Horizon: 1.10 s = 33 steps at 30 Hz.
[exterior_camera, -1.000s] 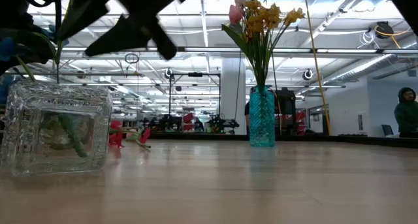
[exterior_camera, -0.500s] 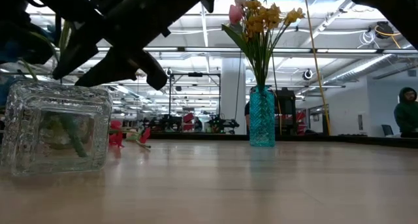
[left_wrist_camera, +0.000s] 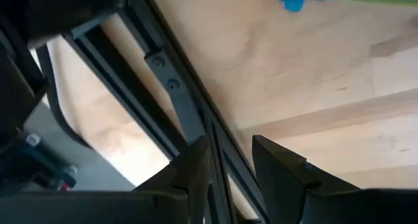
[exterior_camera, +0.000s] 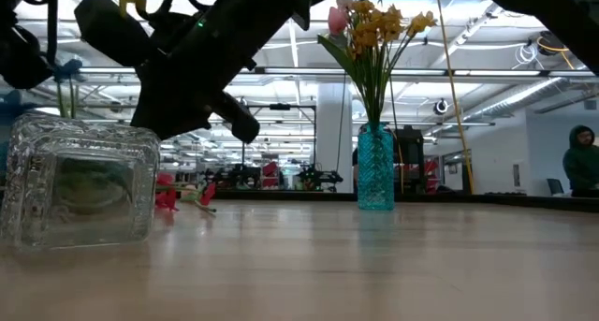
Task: Sort flowers into vase by color
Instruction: Adjust the transparent vase
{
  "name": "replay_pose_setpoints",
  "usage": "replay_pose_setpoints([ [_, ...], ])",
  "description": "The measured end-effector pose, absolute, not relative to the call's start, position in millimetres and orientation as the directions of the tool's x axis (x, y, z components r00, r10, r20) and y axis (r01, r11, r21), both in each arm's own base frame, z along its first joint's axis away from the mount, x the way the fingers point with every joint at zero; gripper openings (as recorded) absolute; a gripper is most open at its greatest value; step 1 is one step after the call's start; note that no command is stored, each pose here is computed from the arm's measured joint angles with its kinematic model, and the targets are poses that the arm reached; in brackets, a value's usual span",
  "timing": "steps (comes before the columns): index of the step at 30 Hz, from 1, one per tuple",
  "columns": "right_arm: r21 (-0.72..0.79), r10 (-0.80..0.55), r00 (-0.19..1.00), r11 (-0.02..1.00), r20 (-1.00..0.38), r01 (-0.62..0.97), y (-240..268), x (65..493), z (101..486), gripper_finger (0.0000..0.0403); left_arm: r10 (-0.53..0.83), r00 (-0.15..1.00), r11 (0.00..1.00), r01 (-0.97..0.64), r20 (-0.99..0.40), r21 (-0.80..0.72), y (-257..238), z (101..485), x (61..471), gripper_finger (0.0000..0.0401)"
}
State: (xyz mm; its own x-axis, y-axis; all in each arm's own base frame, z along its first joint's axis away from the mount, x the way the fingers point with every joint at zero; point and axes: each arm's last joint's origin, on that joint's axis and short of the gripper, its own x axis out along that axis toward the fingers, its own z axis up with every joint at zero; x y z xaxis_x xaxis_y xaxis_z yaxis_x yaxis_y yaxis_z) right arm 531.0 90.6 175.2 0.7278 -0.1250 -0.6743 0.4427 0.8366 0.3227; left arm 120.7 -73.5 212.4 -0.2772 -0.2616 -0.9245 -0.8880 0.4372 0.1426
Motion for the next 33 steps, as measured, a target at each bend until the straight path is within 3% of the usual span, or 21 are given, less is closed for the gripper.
replay_pose_setpoints([
  [6, 0.326, -0.122, 0.729, 0.836, -0.674, 0.441, 88, 523, 200, 0.0018, -0.178, -0.214, 0.431, -0.895, -0.96, 0.119, -72, 229, 113, 0.0125],
  [12, 0.342, -0.13, 0.747, 0.829, -0.651, 0.443, 76, 517, 228, 0.0056, -0.147, -0.105, 0.447, -0.894, -0.983, 0.029, -73, 257, 107, 0.0125],
  [15, 0.385, -0.058, 0.762, 0.837, -0.645, 0.389, 77, 516, 235, 0.0081, -0.149, -0.051, 0.475, -0.879, -0.987, -0.027, -74, 267, 104, 0.0125],
  [19, 0.455, 0.09, 0.763, 0.845, -0.64, 0.282, 84, 516, 237, 0.0122, -0.116, 0.028, 0.509, -0.857, -0.993, -0.084, -76, 277, 102, 0.0125],
  [24, 0.464, 0.113, 0.762, 0.847, -0.637, 0.262, 95, 514, 237, 0.0167, -0.05, 0.147, 0.581, -0.8, -0.988, -0.149, -80, 289, 98, 0.0125],
  [33, 0.513, 0.142, 0.742, 0.805, -0.655, 0.299, 116, 508, 235, 0.018, 0.039, 0.371, 0.687, -0.684, -0.928, -0.245, -92, 294, 92, 0.0125],
])
